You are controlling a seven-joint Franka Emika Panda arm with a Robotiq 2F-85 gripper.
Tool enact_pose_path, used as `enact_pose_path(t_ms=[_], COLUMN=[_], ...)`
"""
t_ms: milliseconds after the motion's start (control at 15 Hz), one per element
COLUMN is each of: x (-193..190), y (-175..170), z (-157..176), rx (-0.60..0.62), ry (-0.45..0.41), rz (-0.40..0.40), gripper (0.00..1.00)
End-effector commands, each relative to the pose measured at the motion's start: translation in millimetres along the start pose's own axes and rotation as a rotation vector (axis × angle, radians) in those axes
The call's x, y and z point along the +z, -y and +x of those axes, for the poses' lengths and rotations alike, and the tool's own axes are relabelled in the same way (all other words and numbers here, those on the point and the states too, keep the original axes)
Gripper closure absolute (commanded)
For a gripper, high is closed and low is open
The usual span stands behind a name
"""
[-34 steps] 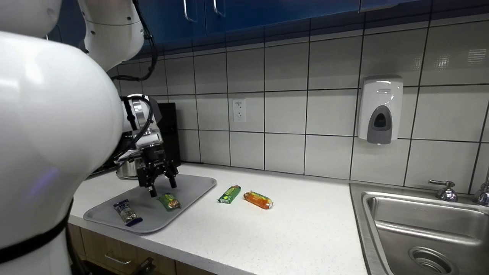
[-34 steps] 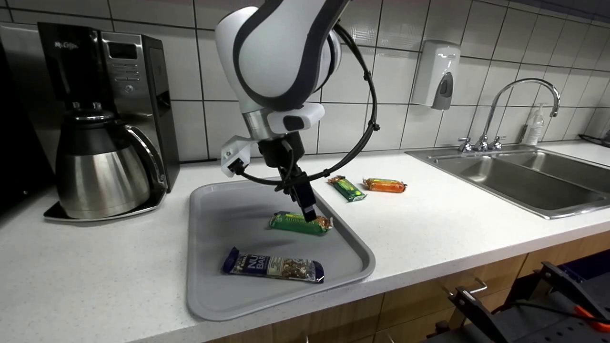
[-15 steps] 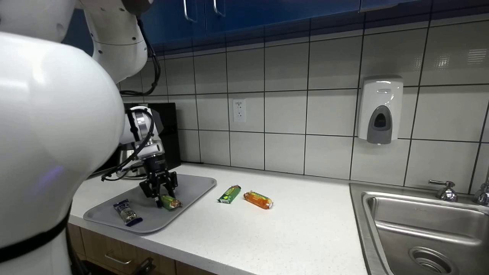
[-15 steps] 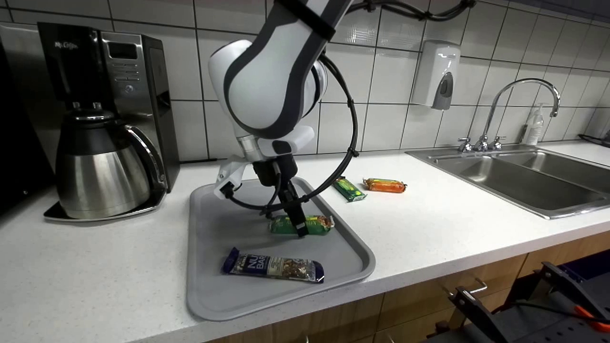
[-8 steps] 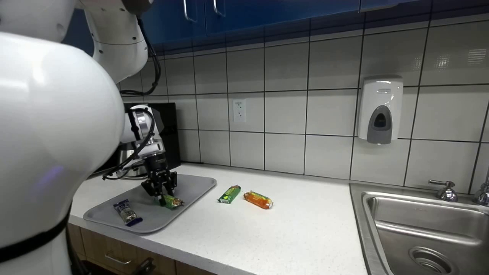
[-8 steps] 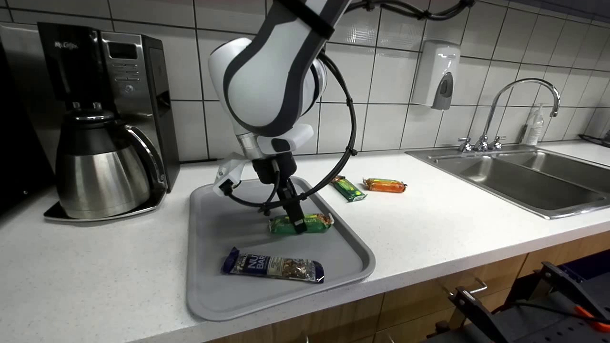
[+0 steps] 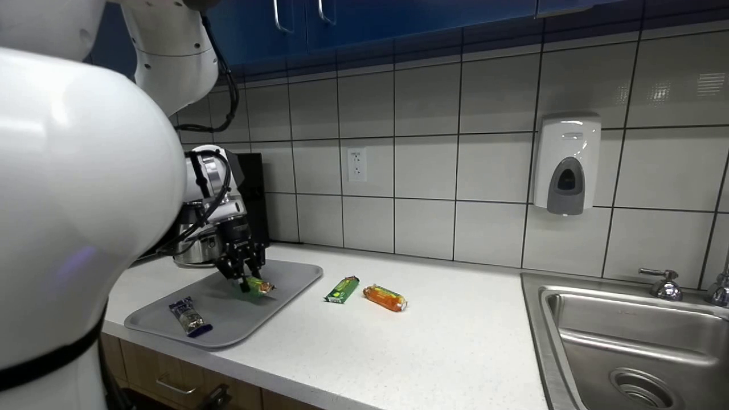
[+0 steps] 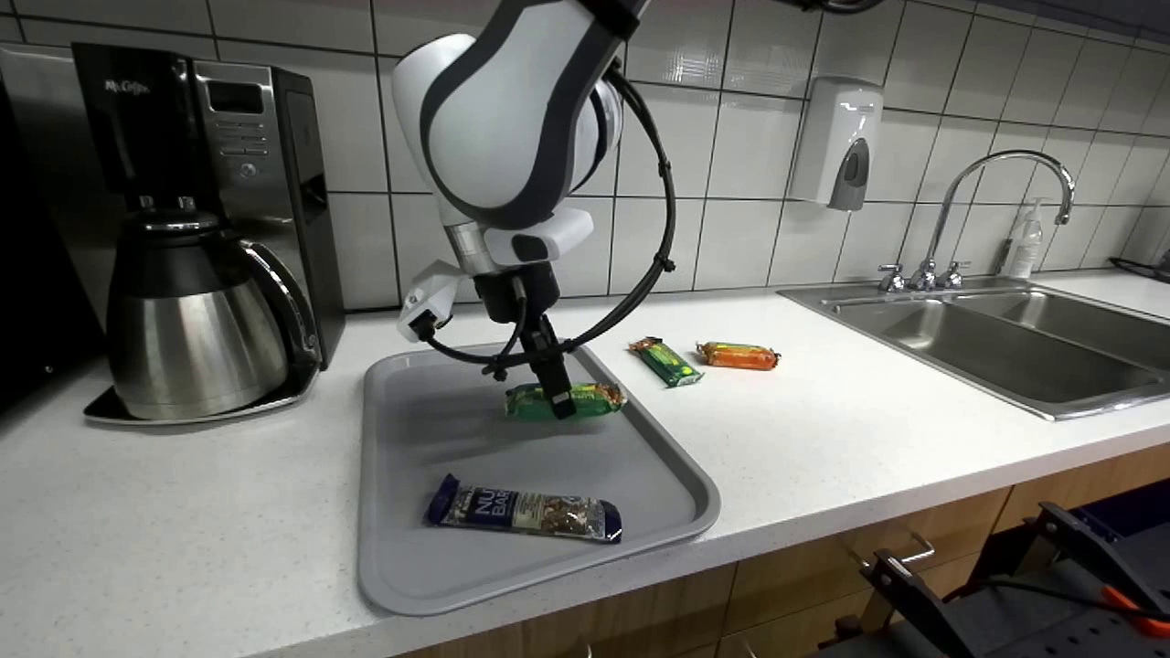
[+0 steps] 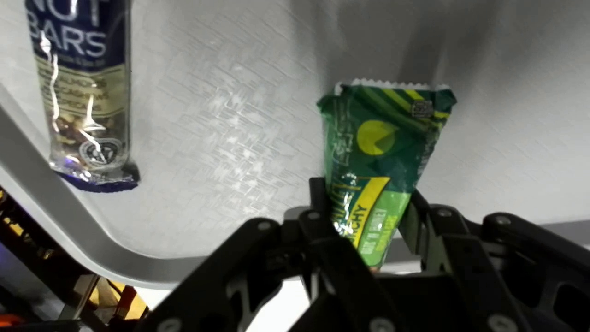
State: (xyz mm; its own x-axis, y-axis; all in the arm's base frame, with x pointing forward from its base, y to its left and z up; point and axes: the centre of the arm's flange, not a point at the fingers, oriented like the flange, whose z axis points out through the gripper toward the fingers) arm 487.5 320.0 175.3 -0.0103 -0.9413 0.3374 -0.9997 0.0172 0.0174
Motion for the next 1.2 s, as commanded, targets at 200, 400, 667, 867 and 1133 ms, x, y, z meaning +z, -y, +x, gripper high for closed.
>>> enact_pose_path(t_ms=[200,400,667,867,1133], x=[-36.0,-40.5,-37.0,-31.8,-20.6], y=[-1.2,-0.3,-1.7,-1.8,-2.4], z=[24.4,37.2,57.4,76.8,104.3], rx=[0.029,0.044,0.067,0.089,0.117], ry=[-0.026,-0.034,-0.047,-0.061,-0.08], rz=[0.054,0.058,0.051,0.044,0.035], gripper=[0.86,0.86,0.86,0.86,0.86])
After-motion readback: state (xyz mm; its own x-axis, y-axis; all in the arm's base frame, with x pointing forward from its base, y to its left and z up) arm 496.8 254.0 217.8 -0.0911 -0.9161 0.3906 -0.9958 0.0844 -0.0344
